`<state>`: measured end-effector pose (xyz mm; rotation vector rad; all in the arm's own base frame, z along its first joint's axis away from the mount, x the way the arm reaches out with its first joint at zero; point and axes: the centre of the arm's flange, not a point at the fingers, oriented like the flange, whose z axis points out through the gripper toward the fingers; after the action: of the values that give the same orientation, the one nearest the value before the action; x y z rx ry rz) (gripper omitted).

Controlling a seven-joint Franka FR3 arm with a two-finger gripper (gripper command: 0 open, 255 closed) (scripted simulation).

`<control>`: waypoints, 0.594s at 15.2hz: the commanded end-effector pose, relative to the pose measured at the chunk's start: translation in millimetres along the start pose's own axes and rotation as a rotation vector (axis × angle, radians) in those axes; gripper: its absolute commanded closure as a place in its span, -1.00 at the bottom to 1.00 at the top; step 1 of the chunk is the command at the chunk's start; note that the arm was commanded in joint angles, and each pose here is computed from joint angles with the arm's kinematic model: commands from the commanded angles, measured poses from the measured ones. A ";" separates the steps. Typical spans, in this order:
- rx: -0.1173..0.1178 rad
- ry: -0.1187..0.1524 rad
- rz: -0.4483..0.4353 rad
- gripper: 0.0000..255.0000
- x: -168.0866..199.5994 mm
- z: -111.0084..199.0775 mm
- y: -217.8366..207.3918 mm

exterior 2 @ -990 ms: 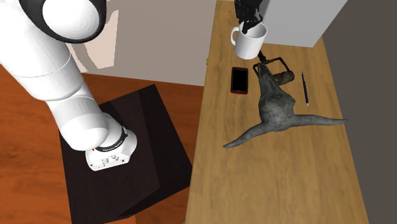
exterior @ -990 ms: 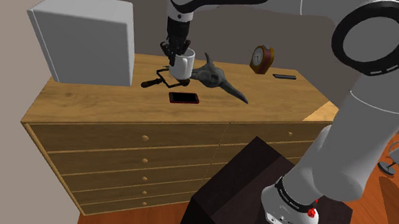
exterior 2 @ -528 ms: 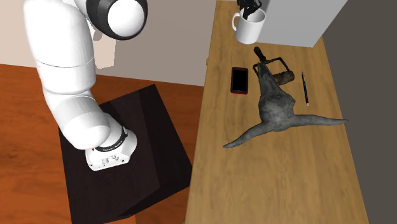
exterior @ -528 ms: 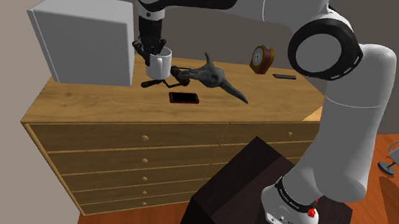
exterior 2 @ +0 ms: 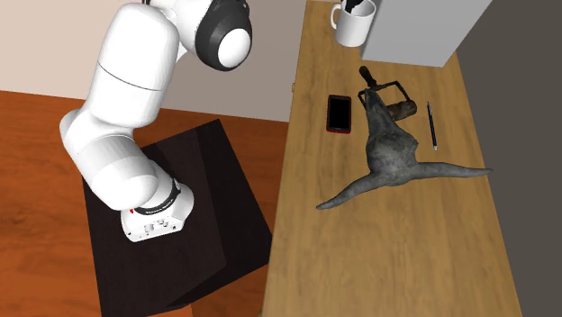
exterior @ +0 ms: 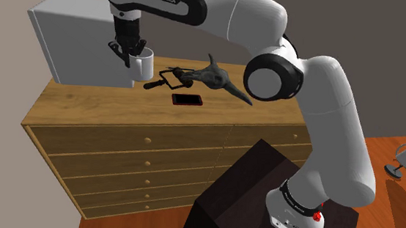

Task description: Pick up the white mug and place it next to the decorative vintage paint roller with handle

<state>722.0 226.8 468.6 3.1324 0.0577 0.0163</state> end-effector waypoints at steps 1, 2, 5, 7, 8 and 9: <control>0.000 0.002 0.001 1.00 1.3 9.6 -1.2; 0.000 0.002 0.001 1.00 1.2 14.8 -1.2; 0.000 0.002 0.001 1.00 1.0 30.7 -1.3; 0.000 0.002 0.001 1.00 0.9 41.2 -1.4; 0.000 0.002 0.001 1.00 0.9 46.5 -1.5; 0.000 0.002 0.001 1.00 0.8 51.8 -1.5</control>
<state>723.1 227.7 421.8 3.1324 0.0567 0.0174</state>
